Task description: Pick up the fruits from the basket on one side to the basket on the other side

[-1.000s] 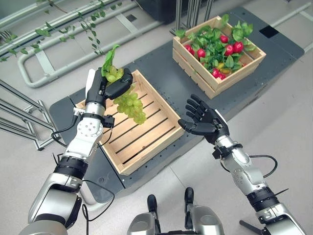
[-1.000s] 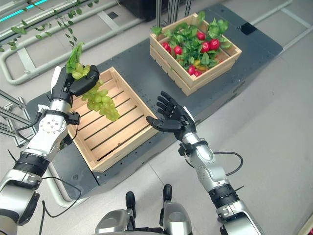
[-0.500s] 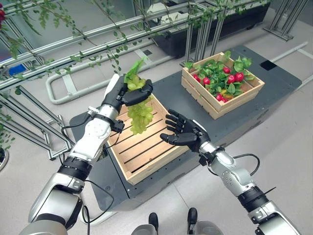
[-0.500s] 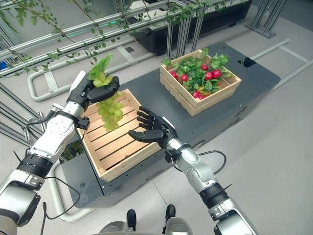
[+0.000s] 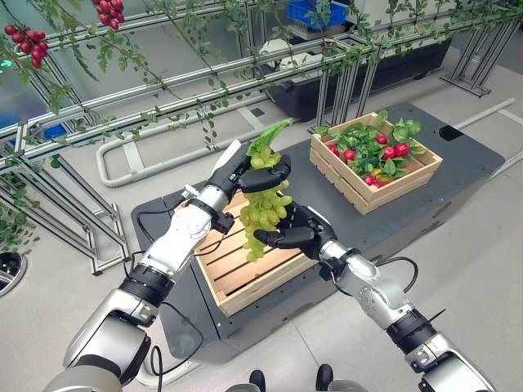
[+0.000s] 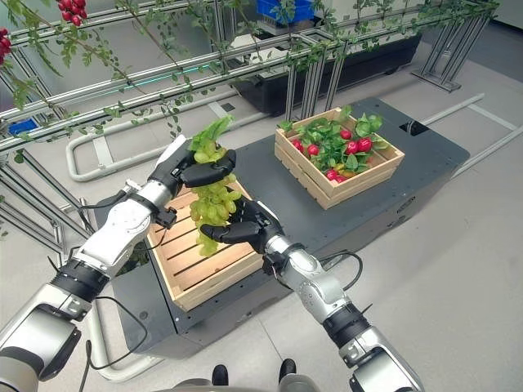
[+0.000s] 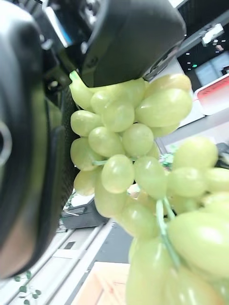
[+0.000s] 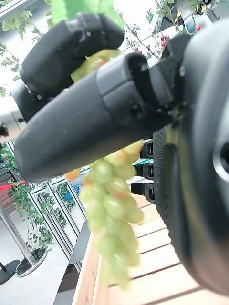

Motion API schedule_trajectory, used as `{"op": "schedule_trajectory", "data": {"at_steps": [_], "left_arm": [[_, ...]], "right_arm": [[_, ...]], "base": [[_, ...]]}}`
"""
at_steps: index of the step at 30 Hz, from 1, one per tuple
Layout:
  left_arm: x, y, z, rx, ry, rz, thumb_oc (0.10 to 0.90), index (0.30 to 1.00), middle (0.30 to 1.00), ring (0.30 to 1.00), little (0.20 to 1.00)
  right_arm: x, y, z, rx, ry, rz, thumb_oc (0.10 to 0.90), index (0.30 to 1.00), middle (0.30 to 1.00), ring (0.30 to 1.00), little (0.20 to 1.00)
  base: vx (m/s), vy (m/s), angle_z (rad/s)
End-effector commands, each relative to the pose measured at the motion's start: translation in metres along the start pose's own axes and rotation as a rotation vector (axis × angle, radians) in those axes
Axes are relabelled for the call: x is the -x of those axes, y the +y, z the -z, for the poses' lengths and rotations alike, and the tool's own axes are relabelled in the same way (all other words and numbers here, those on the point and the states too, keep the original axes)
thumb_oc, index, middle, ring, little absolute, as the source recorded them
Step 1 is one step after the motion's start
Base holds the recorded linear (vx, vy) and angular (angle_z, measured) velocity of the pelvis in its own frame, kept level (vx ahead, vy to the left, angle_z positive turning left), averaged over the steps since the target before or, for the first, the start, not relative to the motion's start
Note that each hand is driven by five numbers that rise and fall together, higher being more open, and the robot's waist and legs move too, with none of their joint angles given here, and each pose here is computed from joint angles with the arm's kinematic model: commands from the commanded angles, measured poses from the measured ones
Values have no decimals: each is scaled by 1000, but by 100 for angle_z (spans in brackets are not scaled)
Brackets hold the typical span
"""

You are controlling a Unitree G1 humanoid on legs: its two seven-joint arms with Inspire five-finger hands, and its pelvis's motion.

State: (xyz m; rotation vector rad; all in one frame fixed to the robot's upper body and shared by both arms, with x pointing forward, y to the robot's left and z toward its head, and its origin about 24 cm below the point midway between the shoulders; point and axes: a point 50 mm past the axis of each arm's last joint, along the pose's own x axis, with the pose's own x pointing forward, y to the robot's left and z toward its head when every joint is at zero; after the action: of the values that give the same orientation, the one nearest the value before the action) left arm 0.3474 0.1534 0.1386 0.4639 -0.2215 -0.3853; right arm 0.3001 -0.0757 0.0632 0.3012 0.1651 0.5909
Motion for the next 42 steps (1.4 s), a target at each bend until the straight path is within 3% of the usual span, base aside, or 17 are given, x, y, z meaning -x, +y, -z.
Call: {"op": "schedule_trajectory", "data": {"at_steps": [1, 21, 23, 24, 25, 38, 39, 40, 42], "left_arm": [[-23, 0, -48, 30, -208, 4, 400, 300, 300, 300, 300], [-24, -33, -52, 217, -222, 129, 400, 300, 300, 300, 300], [-24, -36, -55, 234, -226, 130, 400, 300, 300, 300, 300], [-26, -38, -56, 235, -229, 132, 400, 300, 300, 300, 300], [-26, -40, -57, 224, -229, 127, 400, 300, 300, 300, 300], [-26, -29, -42, 247, -163, 38, 400, 300, 300, 300, 300], [-26, -27, -40, 246, -154, 20, 566, 549, 549, 549, 549], [-26, -26, -38, 240, -143, 7, 800, 900, 900, 900, 900], [-25, -24, -34, 230, -127, -9, 800, 900, 900, 900, 900]], "right_arm": [[-29, 37, -41, -67, -191, -114, 800, 900, 900, 900, 900], [-36, 45, -51, -161, -255, -116, 800, 900, 900, 900, 900], [-36, 48, -54, -194, -292, -131, 682, 724, 724, 724, 724], [-37, 50, -56, -203, -313, -120, 455, 382, 382, 382, 382], [-39, 51, -58, -216, -337, -124, 400, 300, 300, 300, 300], [-30, 48, -74, -289, -461, -145, 400, 300, 300, 300, 300], [-29, 47, -74, -292, -466, -140, 400, 300, 300, 300, 300], [-29, 46, -74, -297, -475, -132, 400, 300, 300, 300, 300], [-27, 43, -75, -300, -487, -120, 400, 300, 300, 300, 300]], "base": [[0, 0, 0], [3, 0, 0], [0, 0, 0], [0, 0, 0], [0, 0, 0], [0, 0, 0], [0, 0, 0], [0, 0, 0], [0, 0, 0]]}}
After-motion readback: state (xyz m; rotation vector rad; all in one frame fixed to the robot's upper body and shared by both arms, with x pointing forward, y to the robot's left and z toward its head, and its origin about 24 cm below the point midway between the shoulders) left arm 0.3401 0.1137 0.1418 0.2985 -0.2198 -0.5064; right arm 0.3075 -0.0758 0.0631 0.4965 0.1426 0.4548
